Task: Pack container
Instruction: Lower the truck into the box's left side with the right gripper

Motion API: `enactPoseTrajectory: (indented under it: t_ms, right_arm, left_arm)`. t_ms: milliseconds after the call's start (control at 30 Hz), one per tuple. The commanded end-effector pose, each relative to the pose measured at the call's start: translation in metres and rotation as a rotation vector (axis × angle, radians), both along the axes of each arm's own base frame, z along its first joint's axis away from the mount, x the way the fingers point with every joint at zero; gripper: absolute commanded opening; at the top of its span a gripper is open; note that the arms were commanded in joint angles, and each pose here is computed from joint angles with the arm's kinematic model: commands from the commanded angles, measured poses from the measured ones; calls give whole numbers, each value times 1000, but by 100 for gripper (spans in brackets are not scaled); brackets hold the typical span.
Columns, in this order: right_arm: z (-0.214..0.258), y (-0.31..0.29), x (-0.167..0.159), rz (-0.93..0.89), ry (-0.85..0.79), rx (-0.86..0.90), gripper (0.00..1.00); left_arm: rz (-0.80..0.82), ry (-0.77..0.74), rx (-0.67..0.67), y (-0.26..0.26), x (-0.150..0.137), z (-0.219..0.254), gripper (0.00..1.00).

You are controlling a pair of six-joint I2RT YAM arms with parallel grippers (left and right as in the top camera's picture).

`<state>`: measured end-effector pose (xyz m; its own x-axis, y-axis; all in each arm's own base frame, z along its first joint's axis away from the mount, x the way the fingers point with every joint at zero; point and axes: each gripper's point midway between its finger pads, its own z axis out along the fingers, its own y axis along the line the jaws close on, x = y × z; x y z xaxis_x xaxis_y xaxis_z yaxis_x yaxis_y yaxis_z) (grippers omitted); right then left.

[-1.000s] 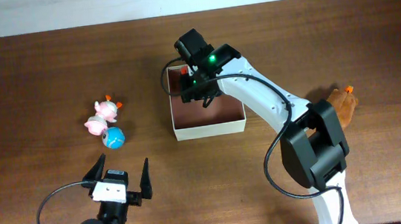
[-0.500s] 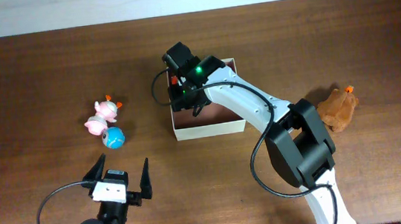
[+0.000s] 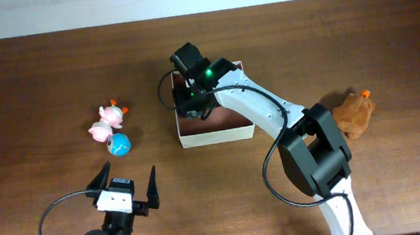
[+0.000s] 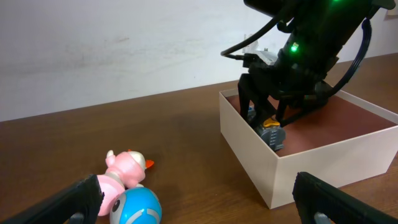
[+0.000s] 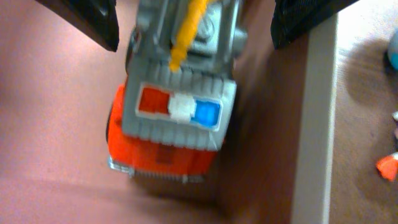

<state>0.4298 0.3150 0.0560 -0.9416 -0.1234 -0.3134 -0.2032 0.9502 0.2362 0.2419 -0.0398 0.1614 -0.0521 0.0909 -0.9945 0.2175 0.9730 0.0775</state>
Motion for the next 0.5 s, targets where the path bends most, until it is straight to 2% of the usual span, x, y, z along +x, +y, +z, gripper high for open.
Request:
enactPoseTrajectory:
  t_ms: [0,200,267,400,467]
  right_arm:
    - [26,4,7,25,-35,5,72]
    - [85,-4,1,41,-40,-9,71]
    - [90,-13,-5,34,-18,-40,63]
    - [78,-30,-20,26,48,-119,36]
    - [67,-35,-27,27,82,-147,27]
  left_arm:
    - [-3,-7,12,0,0,0,100]
    - [-4,-7,12,0,0,0,100]
    - [-3,-7,12,0,0,0,99]
    - [-3,-7,12,0,0,0,99]
    - [-3,-7,12,0,0,0,100]
